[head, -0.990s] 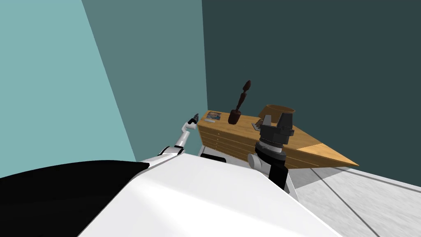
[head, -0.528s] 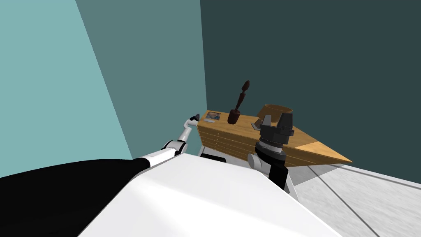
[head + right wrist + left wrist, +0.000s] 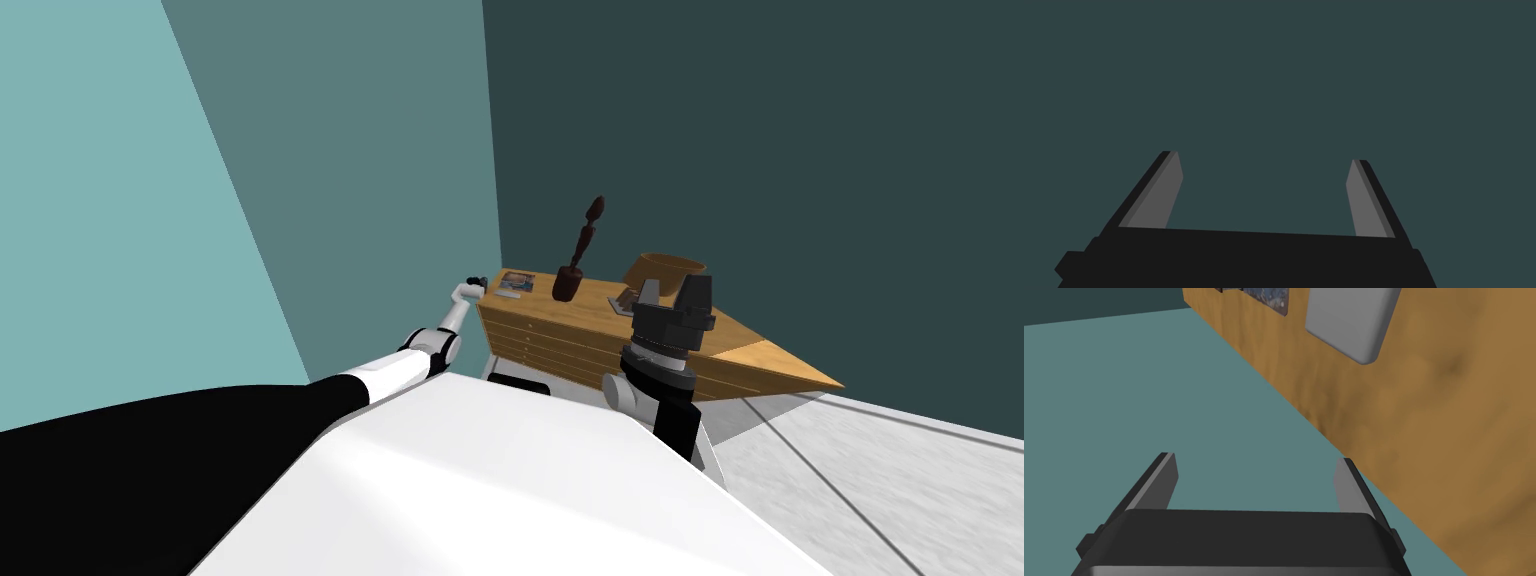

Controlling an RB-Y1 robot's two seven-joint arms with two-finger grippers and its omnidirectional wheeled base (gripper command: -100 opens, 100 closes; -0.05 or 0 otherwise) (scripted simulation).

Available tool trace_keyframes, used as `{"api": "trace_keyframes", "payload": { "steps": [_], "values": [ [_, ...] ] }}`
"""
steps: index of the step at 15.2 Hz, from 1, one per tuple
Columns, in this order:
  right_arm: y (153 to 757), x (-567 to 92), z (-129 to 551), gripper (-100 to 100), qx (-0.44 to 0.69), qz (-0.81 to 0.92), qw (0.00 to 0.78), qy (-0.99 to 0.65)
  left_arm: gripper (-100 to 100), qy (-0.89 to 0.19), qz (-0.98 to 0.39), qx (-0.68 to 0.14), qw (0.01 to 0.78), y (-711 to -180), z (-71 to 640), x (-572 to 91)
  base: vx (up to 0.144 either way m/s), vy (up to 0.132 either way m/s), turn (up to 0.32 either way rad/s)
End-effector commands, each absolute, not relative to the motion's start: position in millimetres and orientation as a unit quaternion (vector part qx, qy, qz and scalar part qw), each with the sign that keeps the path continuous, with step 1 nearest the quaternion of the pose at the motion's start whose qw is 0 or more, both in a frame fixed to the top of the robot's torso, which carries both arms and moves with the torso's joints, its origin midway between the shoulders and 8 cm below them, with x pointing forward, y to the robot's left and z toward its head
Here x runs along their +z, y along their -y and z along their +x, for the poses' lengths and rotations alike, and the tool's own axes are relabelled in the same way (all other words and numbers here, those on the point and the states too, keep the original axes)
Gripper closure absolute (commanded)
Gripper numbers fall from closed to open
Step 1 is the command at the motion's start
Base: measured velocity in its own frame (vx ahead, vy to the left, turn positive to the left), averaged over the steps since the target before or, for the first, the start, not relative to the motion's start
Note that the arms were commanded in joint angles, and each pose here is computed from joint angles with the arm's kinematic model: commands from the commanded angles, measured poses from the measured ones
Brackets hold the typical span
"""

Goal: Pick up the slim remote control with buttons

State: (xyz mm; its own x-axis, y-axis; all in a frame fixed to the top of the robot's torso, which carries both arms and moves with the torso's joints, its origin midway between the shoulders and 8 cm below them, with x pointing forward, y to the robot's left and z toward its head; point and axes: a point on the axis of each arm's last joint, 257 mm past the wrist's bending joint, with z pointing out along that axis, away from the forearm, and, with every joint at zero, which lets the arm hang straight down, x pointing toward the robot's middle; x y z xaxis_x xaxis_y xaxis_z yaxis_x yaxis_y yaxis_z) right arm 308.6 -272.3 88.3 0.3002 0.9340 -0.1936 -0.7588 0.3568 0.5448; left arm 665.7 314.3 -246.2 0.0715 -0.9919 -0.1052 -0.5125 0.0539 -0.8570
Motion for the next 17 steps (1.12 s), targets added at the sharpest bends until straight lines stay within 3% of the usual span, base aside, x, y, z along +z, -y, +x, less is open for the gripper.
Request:
{"api": "trace_keyframes", "payload": {
  "steps": [1, 17],
  "values": [
    [272, 88, 309, 0, 0.538, 0.179, 0.786, -0.245, -100, -0.618, -0.627, -0.291, 0.376, -309, 669, -249, 0.016, 0.013, -0.047],
    [272, 88, 309, 0, 0.538, 0.179, 0.786, -0.245, -100, -0.662, -0.678, -0.200, 0.249, -273, 654, -268, 0.021, 0.006, -0.029]
  ]
}}
